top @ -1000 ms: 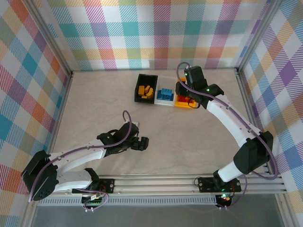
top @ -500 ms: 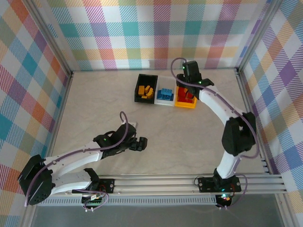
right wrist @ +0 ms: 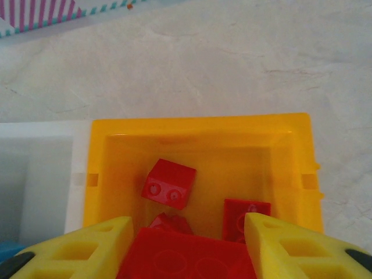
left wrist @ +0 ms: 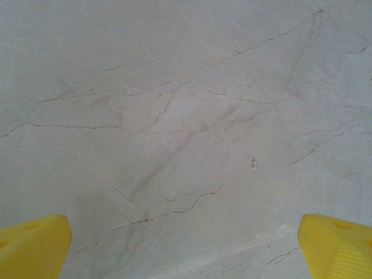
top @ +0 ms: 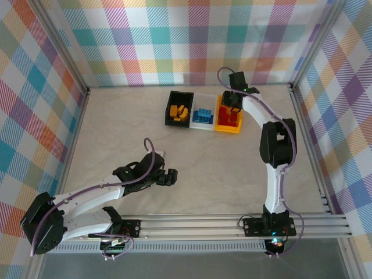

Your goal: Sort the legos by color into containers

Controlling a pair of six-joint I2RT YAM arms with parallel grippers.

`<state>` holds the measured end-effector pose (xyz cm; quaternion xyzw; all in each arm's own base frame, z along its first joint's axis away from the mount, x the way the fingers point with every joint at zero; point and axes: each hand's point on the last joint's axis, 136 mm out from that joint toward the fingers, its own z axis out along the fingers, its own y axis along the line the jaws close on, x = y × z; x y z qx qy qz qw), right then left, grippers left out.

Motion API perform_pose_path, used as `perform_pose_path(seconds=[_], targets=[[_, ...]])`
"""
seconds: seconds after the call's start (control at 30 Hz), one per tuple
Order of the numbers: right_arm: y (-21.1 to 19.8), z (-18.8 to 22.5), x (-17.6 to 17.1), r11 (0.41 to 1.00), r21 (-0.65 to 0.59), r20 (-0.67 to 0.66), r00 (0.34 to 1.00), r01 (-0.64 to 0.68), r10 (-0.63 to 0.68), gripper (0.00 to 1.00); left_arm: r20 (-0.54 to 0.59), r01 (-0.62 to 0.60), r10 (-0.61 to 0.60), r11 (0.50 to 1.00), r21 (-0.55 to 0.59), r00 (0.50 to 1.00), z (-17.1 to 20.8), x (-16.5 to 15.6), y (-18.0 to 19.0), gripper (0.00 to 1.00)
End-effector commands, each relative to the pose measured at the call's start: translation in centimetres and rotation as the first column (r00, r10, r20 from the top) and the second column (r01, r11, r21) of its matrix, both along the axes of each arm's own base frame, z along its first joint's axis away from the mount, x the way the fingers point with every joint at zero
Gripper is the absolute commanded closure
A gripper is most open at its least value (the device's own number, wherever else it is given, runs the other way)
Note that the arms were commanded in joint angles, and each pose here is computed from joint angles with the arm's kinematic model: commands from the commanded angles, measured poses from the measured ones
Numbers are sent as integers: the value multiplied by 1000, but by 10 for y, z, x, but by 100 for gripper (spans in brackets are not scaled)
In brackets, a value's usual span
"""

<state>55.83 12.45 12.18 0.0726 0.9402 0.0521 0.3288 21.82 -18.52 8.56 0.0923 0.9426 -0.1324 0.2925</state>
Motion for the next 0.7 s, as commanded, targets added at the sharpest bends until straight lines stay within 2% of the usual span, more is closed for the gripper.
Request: perform_pose_path(seconds=[0.0, 0.47, 0.67], targets=[[3, -7, 3, 1000, 27, -35, 999, 3, -2, 52, -11, -12, 12, 1000, 28, 1000, -7, 1, 7, 0], [2, -30, 4, 1000, 29, -86, 996, -9, 12, 50, -4, -9, 9, 1000, 13, 1000, -3, 8, 0, 0], [0, -29, 2, 999, 23, -90, 996, -22, 24, 40, -5, -6, 6, 1000, -2, 1000, 0, 12, -5, 0]])
